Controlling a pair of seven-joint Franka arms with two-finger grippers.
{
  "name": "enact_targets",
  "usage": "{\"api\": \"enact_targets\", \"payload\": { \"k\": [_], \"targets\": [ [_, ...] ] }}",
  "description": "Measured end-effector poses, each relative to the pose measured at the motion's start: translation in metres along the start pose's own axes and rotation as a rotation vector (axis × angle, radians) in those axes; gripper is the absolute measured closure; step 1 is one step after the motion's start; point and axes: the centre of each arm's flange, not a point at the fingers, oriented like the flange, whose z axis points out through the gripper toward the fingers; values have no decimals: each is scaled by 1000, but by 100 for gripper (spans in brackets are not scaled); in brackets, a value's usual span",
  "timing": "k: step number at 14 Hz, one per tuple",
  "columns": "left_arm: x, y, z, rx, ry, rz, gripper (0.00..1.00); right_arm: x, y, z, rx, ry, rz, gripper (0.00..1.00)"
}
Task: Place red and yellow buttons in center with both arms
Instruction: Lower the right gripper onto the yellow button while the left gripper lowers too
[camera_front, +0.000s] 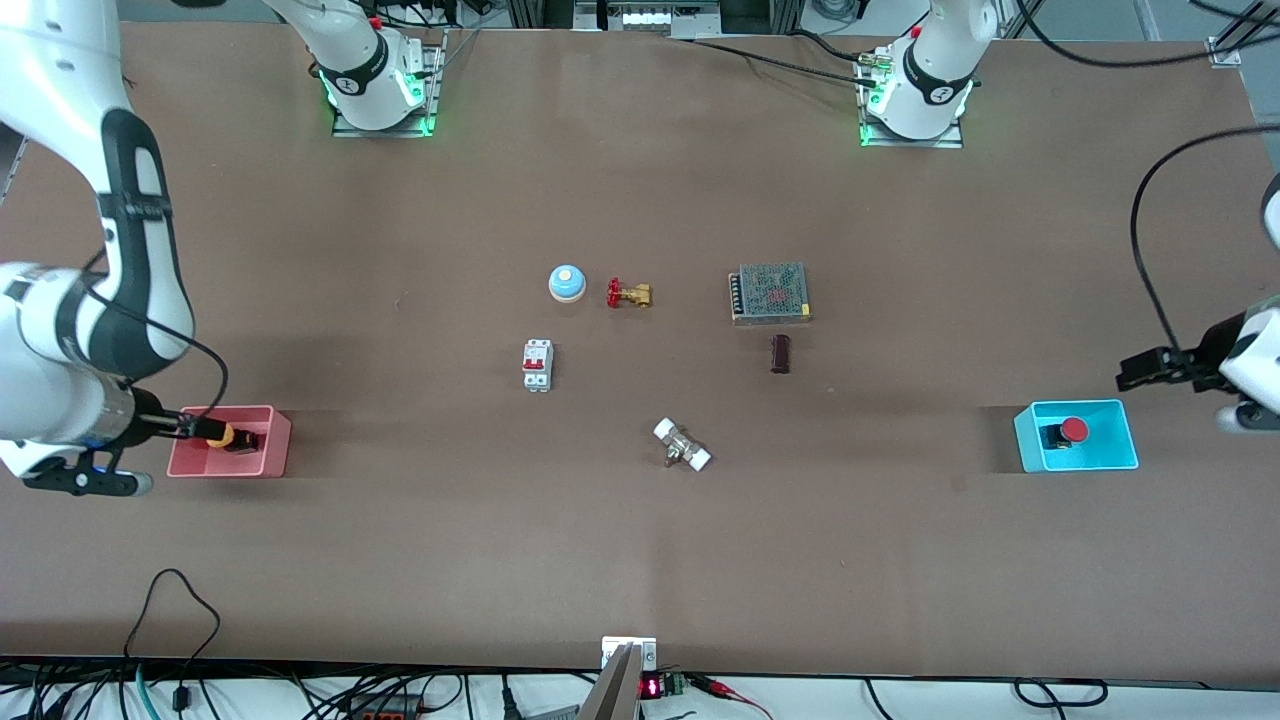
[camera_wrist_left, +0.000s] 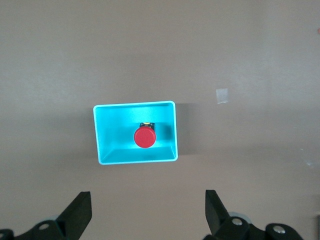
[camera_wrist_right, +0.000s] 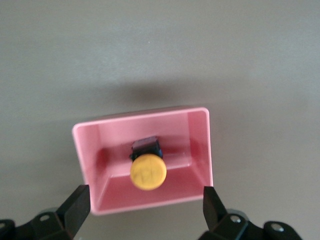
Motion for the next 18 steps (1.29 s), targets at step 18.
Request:
{"api": "enact_targets", "payload": {
  "k": [18],
  "targets": [
    [20,-22,178,-16,-76,-18,3,6,-9,75,2,-40,-158,0]
  ]
}}
